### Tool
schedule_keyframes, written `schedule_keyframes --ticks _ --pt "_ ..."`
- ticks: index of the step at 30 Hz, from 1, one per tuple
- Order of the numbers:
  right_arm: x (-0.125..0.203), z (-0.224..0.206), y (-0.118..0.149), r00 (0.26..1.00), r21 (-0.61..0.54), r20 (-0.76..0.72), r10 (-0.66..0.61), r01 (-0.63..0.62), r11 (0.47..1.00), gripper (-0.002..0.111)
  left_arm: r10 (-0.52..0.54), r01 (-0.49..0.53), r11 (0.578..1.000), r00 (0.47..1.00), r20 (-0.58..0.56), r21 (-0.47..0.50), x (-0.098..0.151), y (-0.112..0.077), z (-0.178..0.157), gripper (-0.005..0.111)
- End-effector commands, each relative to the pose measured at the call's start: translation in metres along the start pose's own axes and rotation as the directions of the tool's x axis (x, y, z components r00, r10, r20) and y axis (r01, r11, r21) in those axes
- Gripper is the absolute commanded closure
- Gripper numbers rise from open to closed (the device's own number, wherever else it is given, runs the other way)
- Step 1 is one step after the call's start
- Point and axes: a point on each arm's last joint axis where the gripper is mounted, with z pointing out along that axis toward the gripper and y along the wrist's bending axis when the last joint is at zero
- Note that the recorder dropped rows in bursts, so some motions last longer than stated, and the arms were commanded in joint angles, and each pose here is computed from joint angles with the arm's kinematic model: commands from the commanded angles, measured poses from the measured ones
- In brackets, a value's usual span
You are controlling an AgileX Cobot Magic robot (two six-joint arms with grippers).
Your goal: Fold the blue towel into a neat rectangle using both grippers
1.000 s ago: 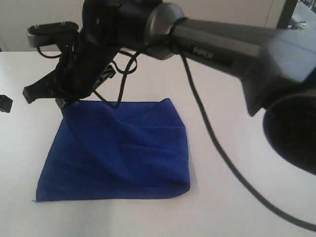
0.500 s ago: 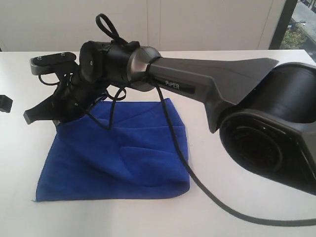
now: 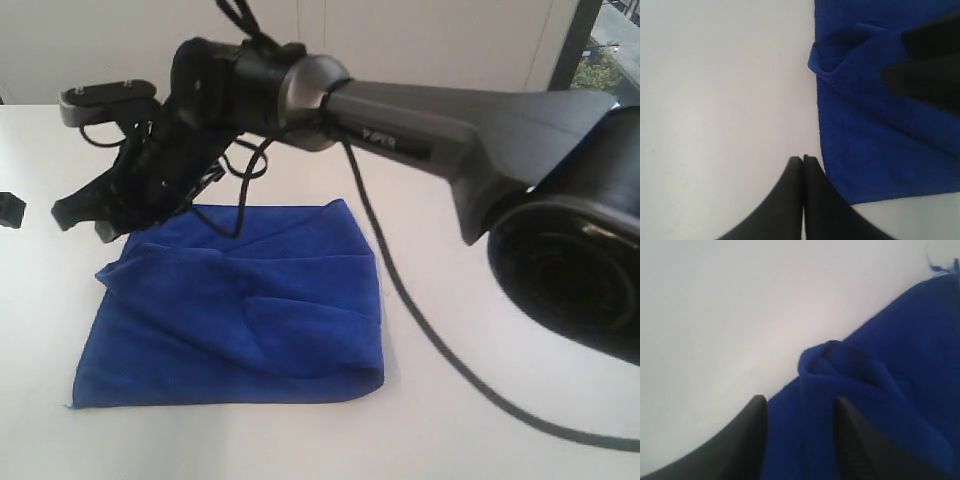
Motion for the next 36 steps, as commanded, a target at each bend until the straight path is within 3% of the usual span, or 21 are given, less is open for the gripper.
schedule_keyframes --ticks 1,7,16,24,26,30,36 --pt "-0.003 -0.036 -0.028 0.996 0.097 -0.071 -0.052 0.059 0.994 0.078 -0.001 0.001 1.000 1.000 -0.008 0.000 0.002 0.001 0.000 0.107" --pt "0.012 -0.053 -0.089 0.973 0.225 -0.228 -0.041 0.094 0.970 0.108 -0.001 0.001 1.000 1.000 -0.008 0.000 0.002 0.001 0.000 0.107" --pt "0.036 -0.051 -0.175 0.945 0.267 -0.319 -0.067 0.157 0.951 0.108 -0.001 0.001 1.000 1.000 -0.008 0.000 0.002 0.001 0.000 0.107" --pt "0.054 -0.011 -0.204 0.951 0.292 -0.304 -0.058 0.150 0.945 0.108 -0.001 0.001 1.000 1.000 -0.008 0.000 0.002 0.001 0.000 0.107" --pt "0.063 -0.006 -0.213 0.941 0.311 -0.337 -0.021 0.133 0.941 0.108 -0.001 0.001 1.000 1.000 -0.008 0.000 0.002 0.001 0.000 0.107" --pt "0.077 -0.025 -0.240 0.910 0.461 -0.373 0.179 0.015 0.887 0.108 -0.001 0.001 1.000 1.000 -0.008 0.000 0.002 0.001 0.000 0.107" --pt "0.099 -0.049 -0.265 0.817 0.539 -0.409 0.406 -0.143 0.830 0.108 -0.001 0.001 1.000 1.000 -0.008 0.000 0.002 0.001 0.000 0.107"
